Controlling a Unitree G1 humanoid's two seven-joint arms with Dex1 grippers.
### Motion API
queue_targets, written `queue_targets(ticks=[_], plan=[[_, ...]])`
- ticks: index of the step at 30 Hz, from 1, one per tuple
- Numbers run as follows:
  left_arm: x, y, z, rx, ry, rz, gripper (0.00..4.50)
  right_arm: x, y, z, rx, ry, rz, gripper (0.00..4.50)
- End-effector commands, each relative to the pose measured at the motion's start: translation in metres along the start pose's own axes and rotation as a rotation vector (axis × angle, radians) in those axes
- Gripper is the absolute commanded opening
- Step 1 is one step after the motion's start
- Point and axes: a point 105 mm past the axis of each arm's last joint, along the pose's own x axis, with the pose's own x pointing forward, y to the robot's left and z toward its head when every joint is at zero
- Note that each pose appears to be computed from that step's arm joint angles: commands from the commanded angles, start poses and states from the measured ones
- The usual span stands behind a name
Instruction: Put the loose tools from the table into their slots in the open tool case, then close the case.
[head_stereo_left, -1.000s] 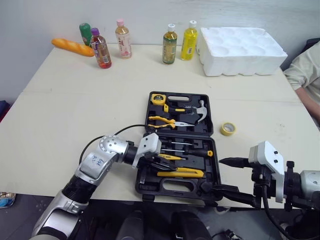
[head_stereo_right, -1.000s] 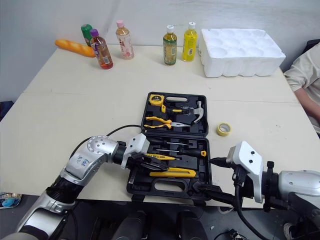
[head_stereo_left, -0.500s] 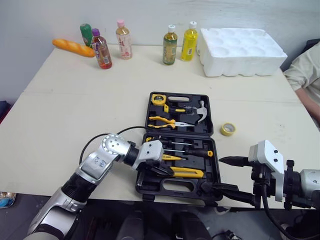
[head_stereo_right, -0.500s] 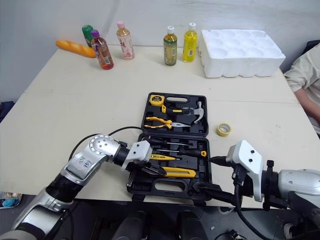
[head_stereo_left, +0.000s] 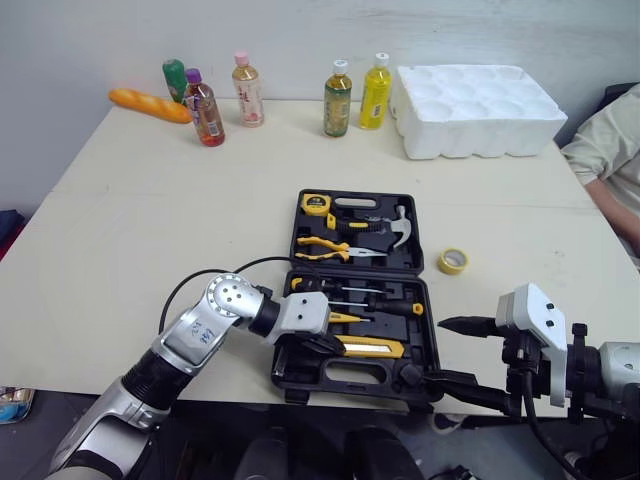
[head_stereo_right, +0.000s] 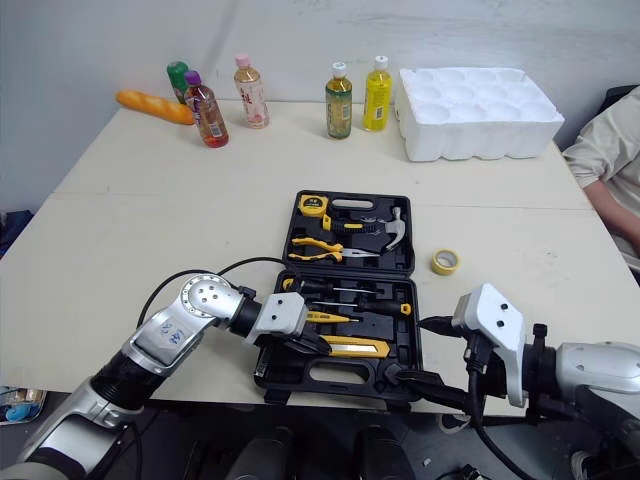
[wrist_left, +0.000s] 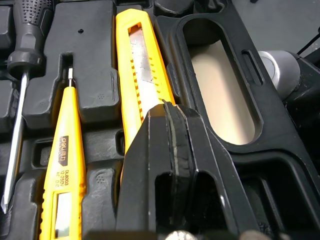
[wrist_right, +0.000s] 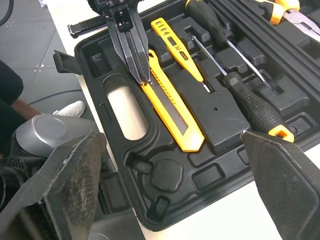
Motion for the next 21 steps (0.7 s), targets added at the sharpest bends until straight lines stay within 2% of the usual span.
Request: queue_targets(ticks=[1,2,4,6,9,10,14,16,17,19,21], plan=[[0.007,-0.007,-0.024,-0.074,0.057,-0.006,0.03,0.002,0.003,0.002,-0.032,0.009,0.011,4.50],[0.007,-0.007,-0.019,-0.062,0.026,-0.007,0.03,0.002,0.002,0.002,-0.034,0.009,0.010,4.50],[-0.006,0.004,0.011,-0.068,-0.158,0.050,0.03,0.002,-0.005,0.004,-0.073,0.007,-0.031,4.50],[-0.021,0.012,0.028,-0.101,-0.273,0.099,0.03,0.002,-0.010,0.005,-0.083,-0.002,-0.055,4.50],[-0.060,0.013,0.033,-0.266,-0.347,0.127,0.99,-0.010,-0.012,0.011,-0.070,-0.035,-0.042,4.50],[-0.069,0.012,0.034,-0.298,-0.360,0.135,1.45,-0.014,-0.016,0.011,-0.077,-0.031,-0.057,4.50],[-0.110,0.010,0.029,-0.336,-0.343,0.297,3.25,-0.045,-0.045,0.005,-0.054,-0.015,-0.188,4.50],[-0.140,0.009,0.010,-0.386,-0.322,0.435,4.22,-0.069,-0.062,-0.005,-0.026,0.011,-0.279,4.50],[-0.152,0.008,0.001,-0.406,-0.305,0.493,4.47,-0.079,-0.069,-0.010,-0.014,0.024,-0.315,4.50],[-0.174,-0.003,-0.017,-0.439,-0.241,0.568,4.47,-0.098,-0.078,-0.019,0.008,0.047,-0.375,4.50],[-0.185,-0.013,-0.023,-0.454,-0.207,0.588,4.47,-0.108,-0.083,-0.025,0.018,0.058,-0.401,4.50]])
